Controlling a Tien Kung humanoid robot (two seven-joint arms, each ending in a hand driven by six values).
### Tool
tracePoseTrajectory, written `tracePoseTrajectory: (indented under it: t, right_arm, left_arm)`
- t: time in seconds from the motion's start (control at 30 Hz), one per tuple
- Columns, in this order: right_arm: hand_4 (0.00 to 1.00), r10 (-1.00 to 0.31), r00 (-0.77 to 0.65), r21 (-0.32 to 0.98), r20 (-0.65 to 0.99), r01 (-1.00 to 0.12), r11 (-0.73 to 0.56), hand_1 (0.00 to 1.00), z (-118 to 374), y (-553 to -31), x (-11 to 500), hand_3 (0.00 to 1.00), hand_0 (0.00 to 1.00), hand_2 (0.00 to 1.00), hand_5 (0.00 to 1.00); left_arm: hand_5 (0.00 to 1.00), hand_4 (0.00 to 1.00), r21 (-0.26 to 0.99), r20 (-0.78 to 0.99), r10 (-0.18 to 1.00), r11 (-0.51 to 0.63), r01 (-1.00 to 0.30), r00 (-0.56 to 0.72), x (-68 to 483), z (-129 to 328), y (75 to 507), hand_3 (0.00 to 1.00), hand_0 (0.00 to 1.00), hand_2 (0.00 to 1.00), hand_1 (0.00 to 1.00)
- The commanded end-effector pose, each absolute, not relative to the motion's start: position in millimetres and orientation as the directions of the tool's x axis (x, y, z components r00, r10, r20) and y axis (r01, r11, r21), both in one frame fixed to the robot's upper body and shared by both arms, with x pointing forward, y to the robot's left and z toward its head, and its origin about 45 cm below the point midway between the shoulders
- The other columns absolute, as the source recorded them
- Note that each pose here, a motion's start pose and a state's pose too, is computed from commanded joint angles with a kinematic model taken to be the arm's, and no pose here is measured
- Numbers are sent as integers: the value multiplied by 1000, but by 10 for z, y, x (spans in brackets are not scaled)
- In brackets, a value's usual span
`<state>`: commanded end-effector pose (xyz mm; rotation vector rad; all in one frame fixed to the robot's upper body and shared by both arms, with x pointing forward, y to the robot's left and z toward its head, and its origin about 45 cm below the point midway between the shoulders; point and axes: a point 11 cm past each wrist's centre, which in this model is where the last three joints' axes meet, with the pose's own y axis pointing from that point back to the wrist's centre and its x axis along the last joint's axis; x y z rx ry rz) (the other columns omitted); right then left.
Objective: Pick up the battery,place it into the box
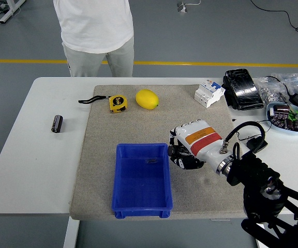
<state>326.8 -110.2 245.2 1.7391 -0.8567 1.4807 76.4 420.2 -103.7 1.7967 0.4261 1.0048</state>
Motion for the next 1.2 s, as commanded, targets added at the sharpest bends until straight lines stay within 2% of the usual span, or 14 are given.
tracePoseTrajectory:
  t: [0.4, 0.53, 0.6, 0.63, 0.8, 0.83, 0.93, 1.0, 1.03, 1.2]
  right_arm:
    - [825, -8, 146, 95, 989, -685, -723, 218, 2451, -446, 2830, 456, 31, 388, 149]
    - [825, -12, 144, 87, 989, -660, -746, 218, 2451, -349, 2764, 460, 34, 392, 148]
    - [825, -21, 137, 76, 990, -662, -745, 218, 2471, -352, 2781, 460, 34, 392, 148]
    - [821, -28, 131, 67, 991, -666, -743, 305, 2490, -363, 2800, 507, 97, 453, 175]
    - [821, -63, 96, 21, 993, -688, -726, 305, 2606, -417, 2903, 507, 97, 453, 175]
    - [803, -65, 89, 15, 994, -693, -721, 333, 2631, -434, 2936, 516, 125, 471, 235]
    - [803, -65, 74, 7, 995, -711, -703, 333, 2683, -486, 3023, 516, 125, 471, 235]
    - [803, -52, 67, 13, 996, -730, -683, 333, 2694, -543, 3110, 516, 125, 471, 235]
    - [835, -43, 64, 19, 997, -741, -672, 401, 2688, -578, 3159, 544, 166, 529, 275]
    - [835, 15, 67, 62, 998, -786, -616, 401, 2565, -771, 3385, 544, 166, 529, 275]
  left_arm:
    - [656, 650, 881, 439, 671, -451, -142, 597, 733, -1028, 4246, 626, 701, 726, 680]
    - [655, 649, 881, 440, 671, -452, -141, 597, 736, -1025, 4253, 626, 701, 726, 679]
    - [655, 649, 880, 441, 670, -453, -142, 597, 744, -1023, 4255, 626, 701, 726, 679]
    - [655, 649, 880, 442, 671, -453, -143, 595, 746, -1022, 4256, 627, 701, 723, 678]
    - [655, 649, 880, 443, 671, -453, -143, 594, 756, -1019, 4262, 627, 701, 723, 678]
    - [657, 650, 879, 443, 671, -454, -143, 594, 756, -1018, 4266, 626, 701, 721, 679]
    - [657, 650, 879, 443, 671, -455, -142, 595, 756, -1016, 4270, 626, 701, 721, 679]
    - [657, 650, 879, 443, 671, -456, -141, 594, 755, -1015, 4274, 626, 701, 721, 679]
    - [655, 649, 879, 443, 671, -456, -140, 594, 754, -1014, 4276, 627, 700, 722, 678]
    - [655, 649, 878, 445, 672, -457, -142, 592, 760, -1015, 4272, 627, 700, 722, 678]
